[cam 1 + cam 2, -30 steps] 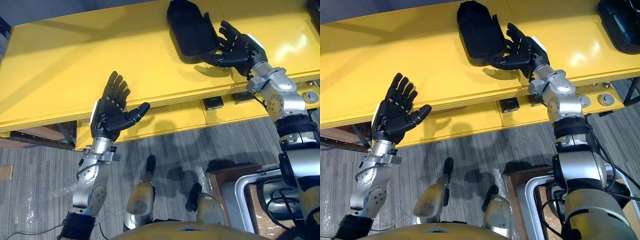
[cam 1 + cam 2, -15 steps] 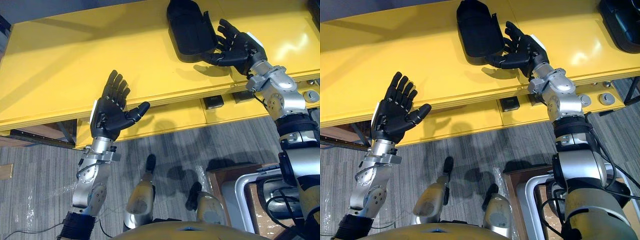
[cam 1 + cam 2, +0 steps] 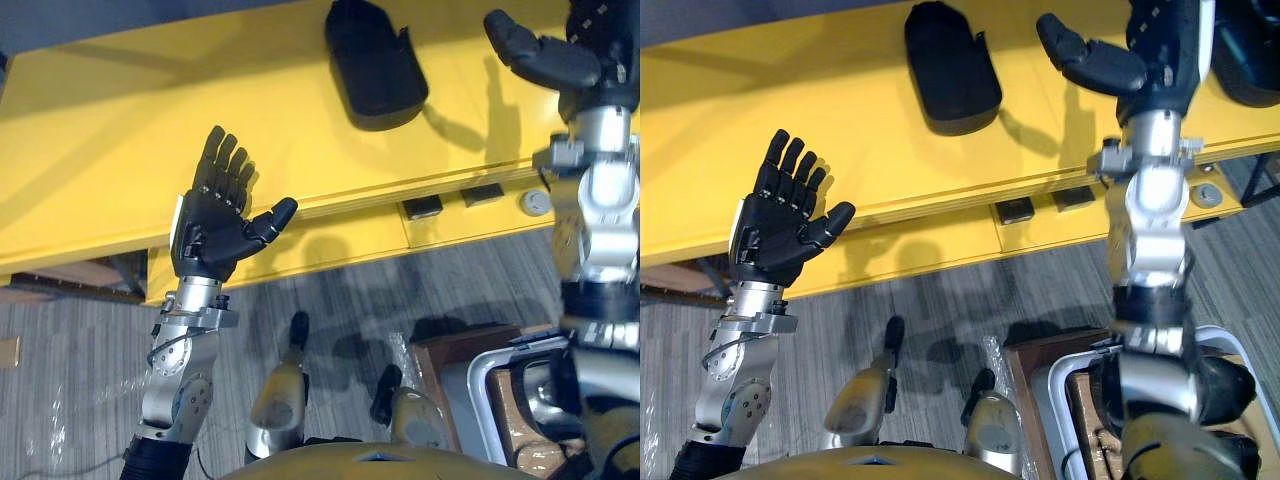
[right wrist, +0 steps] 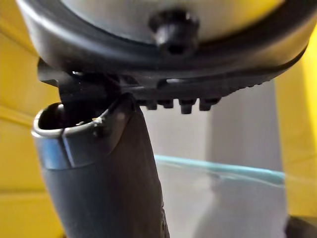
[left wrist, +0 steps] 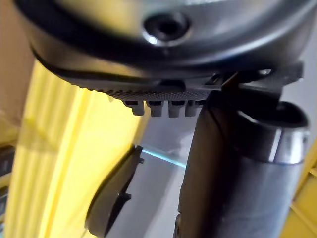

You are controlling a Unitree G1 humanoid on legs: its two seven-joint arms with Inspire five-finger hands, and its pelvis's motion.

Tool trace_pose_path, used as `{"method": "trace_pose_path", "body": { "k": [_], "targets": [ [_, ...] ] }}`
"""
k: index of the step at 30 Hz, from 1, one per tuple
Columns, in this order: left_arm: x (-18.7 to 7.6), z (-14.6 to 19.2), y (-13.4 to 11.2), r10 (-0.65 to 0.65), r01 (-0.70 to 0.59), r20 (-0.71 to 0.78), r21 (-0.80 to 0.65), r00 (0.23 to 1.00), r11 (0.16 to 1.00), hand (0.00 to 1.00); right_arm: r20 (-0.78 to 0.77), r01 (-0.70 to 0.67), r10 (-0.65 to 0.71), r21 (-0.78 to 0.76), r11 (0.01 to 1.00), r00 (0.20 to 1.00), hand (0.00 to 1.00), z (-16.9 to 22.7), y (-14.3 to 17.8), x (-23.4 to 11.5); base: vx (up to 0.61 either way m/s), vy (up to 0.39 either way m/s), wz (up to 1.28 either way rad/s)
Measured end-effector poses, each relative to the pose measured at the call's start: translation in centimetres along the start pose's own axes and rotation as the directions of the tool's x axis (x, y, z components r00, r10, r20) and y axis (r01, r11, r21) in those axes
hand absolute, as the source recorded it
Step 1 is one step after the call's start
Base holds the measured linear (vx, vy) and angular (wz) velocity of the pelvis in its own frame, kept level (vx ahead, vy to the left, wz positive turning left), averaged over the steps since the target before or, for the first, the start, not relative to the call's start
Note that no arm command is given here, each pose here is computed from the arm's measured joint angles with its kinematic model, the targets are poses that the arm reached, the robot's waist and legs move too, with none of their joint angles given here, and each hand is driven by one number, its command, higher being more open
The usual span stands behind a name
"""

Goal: Walk over and take three plastic housings, then place them on the shelf

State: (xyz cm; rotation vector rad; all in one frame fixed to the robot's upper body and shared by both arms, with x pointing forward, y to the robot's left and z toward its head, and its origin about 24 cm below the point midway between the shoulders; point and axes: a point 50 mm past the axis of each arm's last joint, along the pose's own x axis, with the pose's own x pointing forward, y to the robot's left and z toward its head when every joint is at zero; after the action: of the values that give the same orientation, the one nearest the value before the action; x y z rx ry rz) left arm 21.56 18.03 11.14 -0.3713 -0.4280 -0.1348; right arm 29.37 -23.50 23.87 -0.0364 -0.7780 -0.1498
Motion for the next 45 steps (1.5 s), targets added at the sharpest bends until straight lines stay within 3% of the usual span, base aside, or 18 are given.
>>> {"method": "trace_pose_path", "body": {
  "k": [2,8,11,17,20,26,35,41,45],
  "targets": [
    [0.0,-0.2,-0.7,-0.015,0.015,0.001,-0.028,1.0,0.999,1.0,-0.145,0.039,-0.037,0.014,0.999,0.989,1.0,-2.4,0.3,-5.1,0.07,-0.018,-0.52],
    [-0.2,-1.8,-3.7,-0.091,0.087,-0.035,-0.098,0.995,0.991,1.0,-0.463,0.146,-0.147,-0.038,0.989,0.874,1.0,-5.7,-1.3,-14.4,0.02,0.016,-0.83],
    [0.0,-2.0,-4.4,-0.101,0.097,-0.041,-0.088,0.994,0.991,1.0,-0.518,0.221,-0.176,0.025,0.975,0.837,1.0,-5.2,-1.9,-16.7,0.02,0.01,-0.96],
    [0.1,-1.8,-4.4,-0.009,0.008,-0.009,-0.1,1.0,0.995,1.0,-0.593,0.341,-0.306,-0.056,0.938,0.745,1.0,-2.7,-4.5,-22.9,0.02,-0.023,-0.79],
    [0.0,-1.8,-4.4,0.023,-0.023,-0.011,-0.064,1.0,0.998,1.0,-0.592,0.369,-0.297,0.001,0.93,0.75,1.0,-2.5,-4.3,-23.3,0.0,-0.038,-0.61],
    [-1.4,-1.8,-2.9,0.165,-0.166,-0.02,-0.063,0.986,0.984,1.0,-0.566,0.246,-0.061,0.257,0.935,0.822,1.0,-5.0,0.1,-21.0,-0.03,0.055,-0.72],
    [-1.2,-1.4,-4.9,0.038,-0.03,0.045,-0.167,0.998,0.986,1.0,-0.653,0.319,0.004,0.375,0.87,0.757,1.0,-5.5,3.9,-24.6,-0.13,0.13,-0.26],
    [-0.5,-2.0,-5.8,-0.039,0.042,0.021,-0.183,0.999,0.982,1.0,-0.543,0.099,0.276,0.563,0.82,0.793,1.0,-6.9,8.3,-22.9,-0.25,0.041,-0.85],
    [-1.0,-3.4,-5.8,-0.106,0.091,-0.063,-0.211,0.992,0.973,1.0,-0.609,0.06,0.34,0.539,0.84,0.717,1.0,-9.4,11.1,-23.2,-0.19,-0.253,-0.46]
  ]
}}
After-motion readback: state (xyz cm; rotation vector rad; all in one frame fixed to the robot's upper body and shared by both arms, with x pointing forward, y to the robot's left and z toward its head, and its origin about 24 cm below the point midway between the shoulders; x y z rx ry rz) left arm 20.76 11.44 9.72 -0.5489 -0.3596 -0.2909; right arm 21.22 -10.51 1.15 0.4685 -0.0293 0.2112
